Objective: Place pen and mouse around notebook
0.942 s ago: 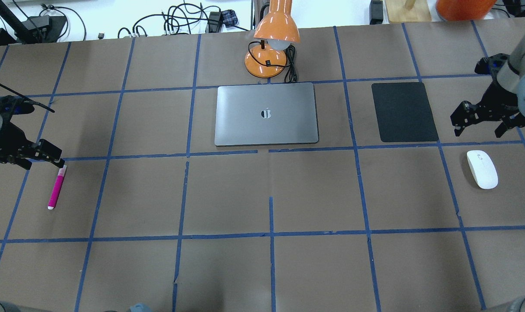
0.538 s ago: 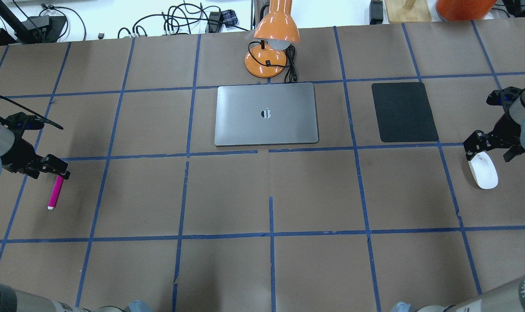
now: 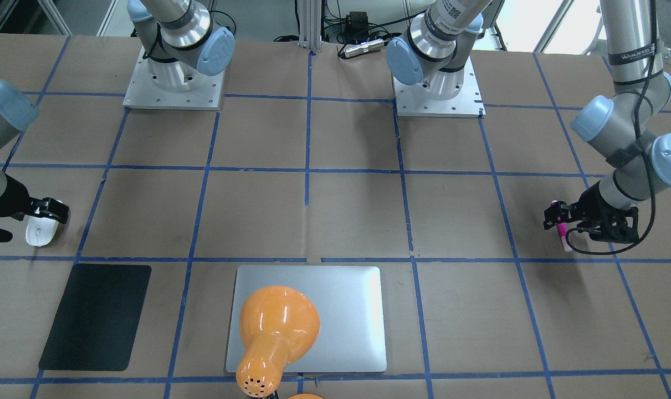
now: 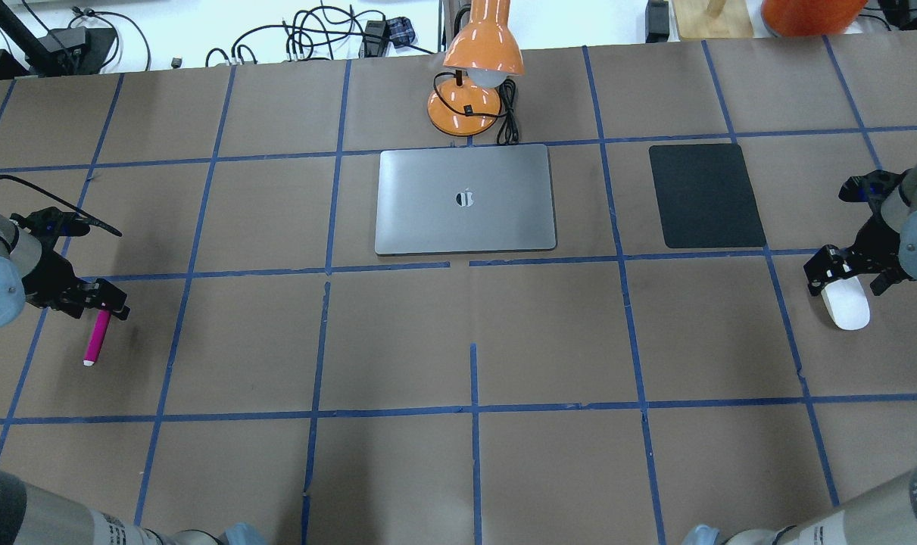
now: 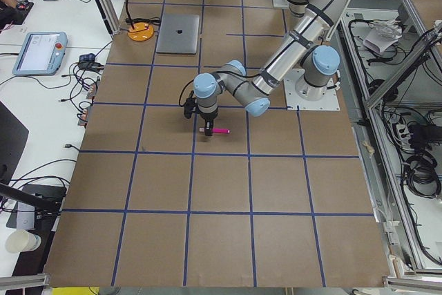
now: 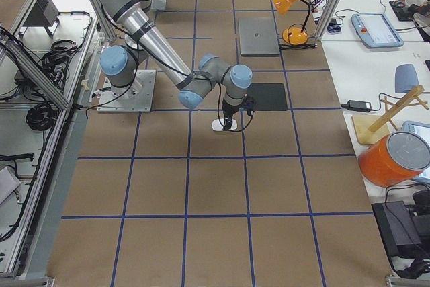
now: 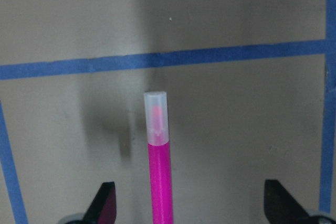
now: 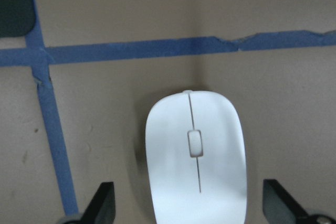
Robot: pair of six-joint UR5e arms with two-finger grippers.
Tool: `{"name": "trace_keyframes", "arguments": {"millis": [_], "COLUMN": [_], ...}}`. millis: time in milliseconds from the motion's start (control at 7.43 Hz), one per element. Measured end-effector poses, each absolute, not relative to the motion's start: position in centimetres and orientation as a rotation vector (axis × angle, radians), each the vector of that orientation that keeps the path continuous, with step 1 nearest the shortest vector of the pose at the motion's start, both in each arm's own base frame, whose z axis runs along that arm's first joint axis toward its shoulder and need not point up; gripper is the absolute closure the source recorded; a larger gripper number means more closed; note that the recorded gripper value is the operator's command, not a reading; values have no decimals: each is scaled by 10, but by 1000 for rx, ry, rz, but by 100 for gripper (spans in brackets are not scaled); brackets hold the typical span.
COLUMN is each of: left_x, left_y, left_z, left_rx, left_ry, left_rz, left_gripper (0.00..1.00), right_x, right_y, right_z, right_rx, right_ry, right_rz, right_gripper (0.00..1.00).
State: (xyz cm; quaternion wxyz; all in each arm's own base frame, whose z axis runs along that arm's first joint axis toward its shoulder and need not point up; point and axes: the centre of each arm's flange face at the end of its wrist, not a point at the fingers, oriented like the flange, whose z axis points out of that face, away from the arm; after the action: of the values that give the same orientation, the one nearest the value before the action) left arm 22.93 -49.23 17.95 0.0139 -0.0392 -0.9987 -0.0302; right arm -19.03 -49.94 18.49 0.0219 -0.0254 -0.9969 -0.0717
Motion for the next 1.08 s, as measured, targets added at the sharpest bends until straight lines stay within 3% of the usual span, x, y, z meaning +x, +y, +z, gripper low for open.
{"name": "trace_keyframes", "arguments": {"millis": [135, 269, 538, 673, 808, 1077], "left_x": [231, 234, 242, 243, 244, 245], "left_y": [-492, -491, -488, -487, -486, -485], "left_z": [177, 175, 172, 171, 171, 171], "left_rx": [-123, -120, -112, -110, -110, -110], "left_ry": [-3108, -3107, -3103, -3102, -3103, -3115], "left_rz": [-98, -101, -107, -110, -112, -131], "left_gripper": [44, 44, 53, 83, 100, 100], "right_x": [-191, -193, -194, -195, -195, -193], "right_y": [-500, -502, -504, -505, -505, -507], "right_z": [181, 178, 174, 173, 175, 182], "right_rx": [-76, -69, -21, 5, 16, 12], "right_ry": [-3086, -3080, -3083, -3086, -3086, -3083], "right_rz": [-220, -209, -198, -196, -195, -184], "right_gripper": [0, 16, 45, 67, 80, 83]}}
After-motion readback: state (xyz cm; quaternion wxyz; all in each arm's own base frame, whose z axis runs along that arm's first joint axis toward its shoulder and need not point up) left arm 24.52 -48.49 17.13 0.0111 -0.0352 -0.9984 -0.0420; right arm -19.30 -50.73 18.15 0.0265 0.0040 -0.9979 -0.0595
